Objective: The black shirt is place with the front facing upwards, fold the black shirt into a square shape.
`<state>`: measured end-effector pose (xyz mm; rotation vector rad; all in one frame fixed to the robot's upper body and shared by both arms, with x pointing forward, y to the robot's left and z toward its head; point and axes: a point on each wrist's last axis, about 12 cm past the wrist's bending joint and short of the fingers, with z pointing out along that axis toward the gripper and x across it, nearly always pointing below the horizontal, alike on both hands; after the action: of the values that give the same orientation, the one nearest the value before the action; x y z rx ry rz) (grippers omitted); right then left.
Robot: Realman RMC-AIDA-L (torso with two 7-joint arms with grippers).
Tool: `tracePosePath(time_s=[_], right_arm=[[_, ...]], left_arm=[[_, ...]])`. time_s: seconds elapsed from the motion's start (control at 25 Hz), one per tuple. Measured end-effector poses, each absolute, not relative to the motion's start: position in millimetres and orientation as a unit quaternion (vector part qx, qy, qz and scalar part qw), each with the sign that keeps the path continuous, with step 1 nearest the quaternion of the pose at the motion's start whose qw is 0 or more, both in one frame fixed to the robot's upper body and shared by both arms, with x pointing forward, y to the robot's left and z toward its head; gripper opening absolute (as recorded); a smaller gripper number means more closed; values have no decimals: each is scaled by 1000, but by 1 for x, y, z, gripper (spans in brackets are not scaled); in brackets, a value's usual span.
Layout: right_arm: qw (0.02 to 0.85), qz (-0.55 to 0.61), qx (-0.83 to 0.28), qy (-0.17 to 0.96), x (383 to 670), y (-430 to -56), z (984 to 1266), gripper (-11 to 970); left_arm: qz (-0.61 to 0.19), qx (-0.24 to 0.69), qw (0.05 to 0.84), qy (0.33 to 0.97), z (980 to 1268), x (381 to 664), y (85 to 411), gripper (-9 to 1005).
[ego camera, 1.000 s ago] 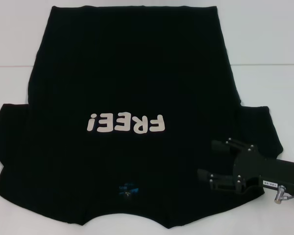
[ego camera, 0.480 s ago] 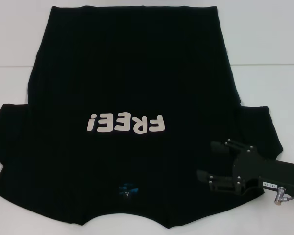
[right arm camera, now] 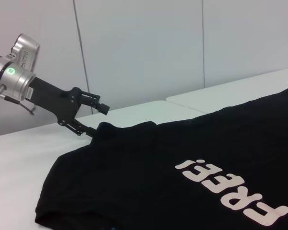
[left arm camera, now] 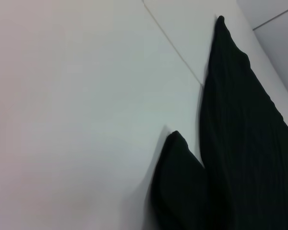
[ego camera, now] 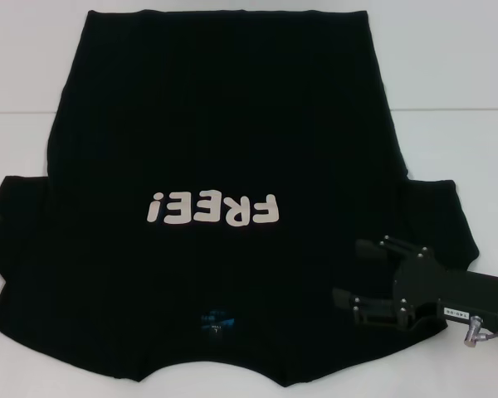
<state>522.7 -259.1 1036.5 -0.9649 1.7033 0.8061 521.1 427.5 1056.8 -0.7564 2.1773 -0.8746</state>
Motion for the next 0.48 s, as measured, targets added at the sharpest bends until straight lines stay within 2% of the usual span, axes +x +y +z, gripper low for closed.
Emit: tracePosePath(time_s=[0.48], right_arm=[[490, 334, -397, 700, 523, -259, 1037, 942]], left_arm=[[-323, -274, 332, 843, 1054, 534, 417, 913]])
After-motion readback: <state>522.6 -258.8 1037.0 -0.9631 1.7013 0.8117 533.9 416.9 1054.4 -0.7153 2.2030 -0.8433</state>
